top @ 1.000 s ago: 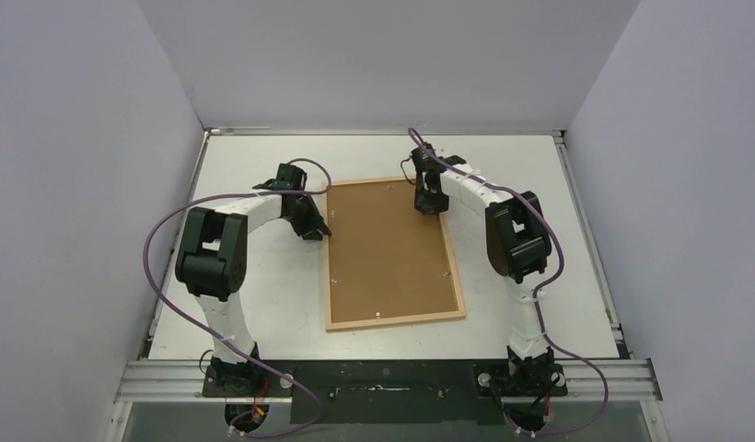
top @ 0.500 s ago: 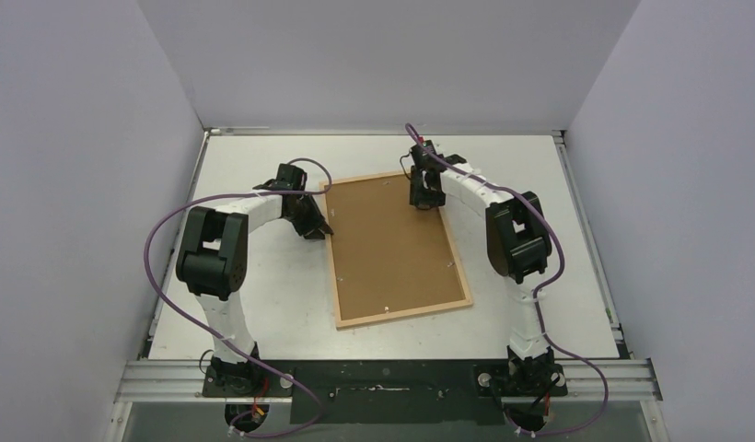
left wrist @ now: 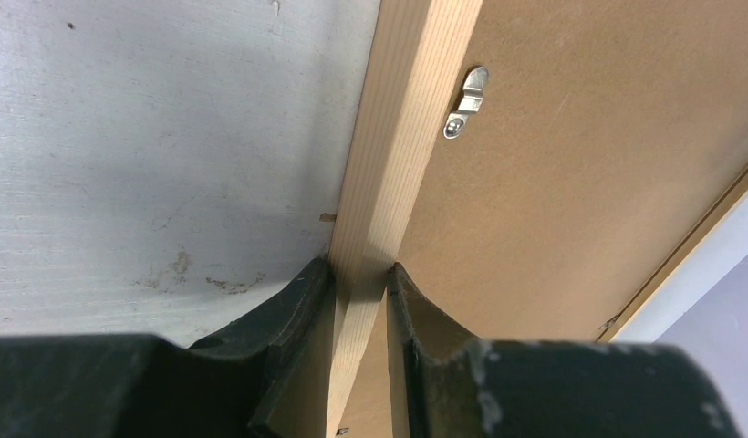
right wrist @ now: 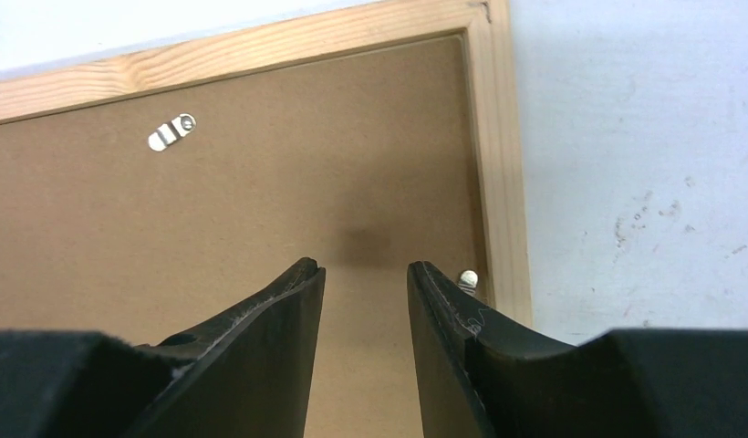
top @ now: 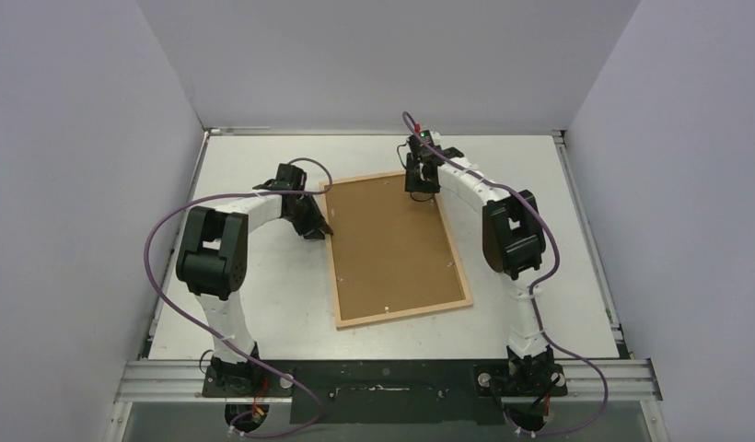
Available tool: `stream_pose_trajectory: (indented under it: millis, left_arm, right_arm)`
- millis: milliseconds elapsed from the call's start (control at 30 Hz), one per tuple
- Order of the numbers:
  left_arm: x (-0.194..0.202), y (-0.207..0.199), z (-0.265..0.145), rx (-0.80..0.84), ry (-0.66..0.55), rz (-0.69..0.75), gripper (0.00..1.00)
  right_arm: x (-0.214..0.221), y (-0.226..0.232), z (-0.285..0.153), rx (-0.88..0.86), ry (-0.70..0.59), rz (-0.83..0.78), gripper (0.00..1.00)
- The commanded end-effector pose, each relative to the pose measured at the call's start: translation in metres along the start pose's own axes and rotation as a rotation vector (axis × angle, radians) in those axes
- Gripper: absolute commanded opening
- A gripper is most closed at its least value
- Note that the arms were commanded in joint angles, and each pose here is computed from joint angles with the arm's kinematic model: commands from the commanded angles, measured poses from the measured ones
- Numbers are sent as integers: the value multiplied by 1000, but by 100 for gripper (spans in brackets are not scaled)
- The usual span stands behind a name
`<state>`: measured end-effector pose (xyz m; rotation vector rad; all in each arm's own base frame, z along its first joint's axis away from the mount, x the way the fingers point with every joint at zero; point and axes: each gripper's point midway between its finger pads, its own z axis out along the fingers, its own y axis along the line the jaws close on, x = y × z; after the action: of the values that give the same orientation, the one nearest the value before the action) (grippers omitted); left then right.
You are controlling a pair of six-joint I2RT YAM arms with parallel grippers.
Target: Put the photo into the frame
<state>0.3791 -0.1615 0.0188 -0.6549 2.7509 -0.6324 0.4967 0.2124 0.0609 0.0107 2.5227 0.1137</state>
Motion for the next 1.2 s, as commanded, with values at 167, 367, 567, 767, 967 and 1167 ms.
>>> stream_pose_trajectory:
  millis: [167,367,567,767,967,1167]
  left_arm:
    - [5,25,19,-81,21,-32,0]
    - [5,24,18,-79,20,-37,0]
    - [5,23,18,-77,18,-44,0]
    - [4,23,17,-78,12,-50,0]
    - [-5,23,9,-76,-66,-142,0]
    - [-13,14,8,-32,-129,-258,0]
  right_arm:
    - [9,-19,8,82,25,-8,39]
    - [17,-22,12,95,54,-17,39]
    - [24,-28,13,107,82,-17,39]
    - [30,-32,15,106,103,-5,39]
    - [32,-46,9,162,121,-5,38]
    - [36,-54,1,194,151,-5,38]
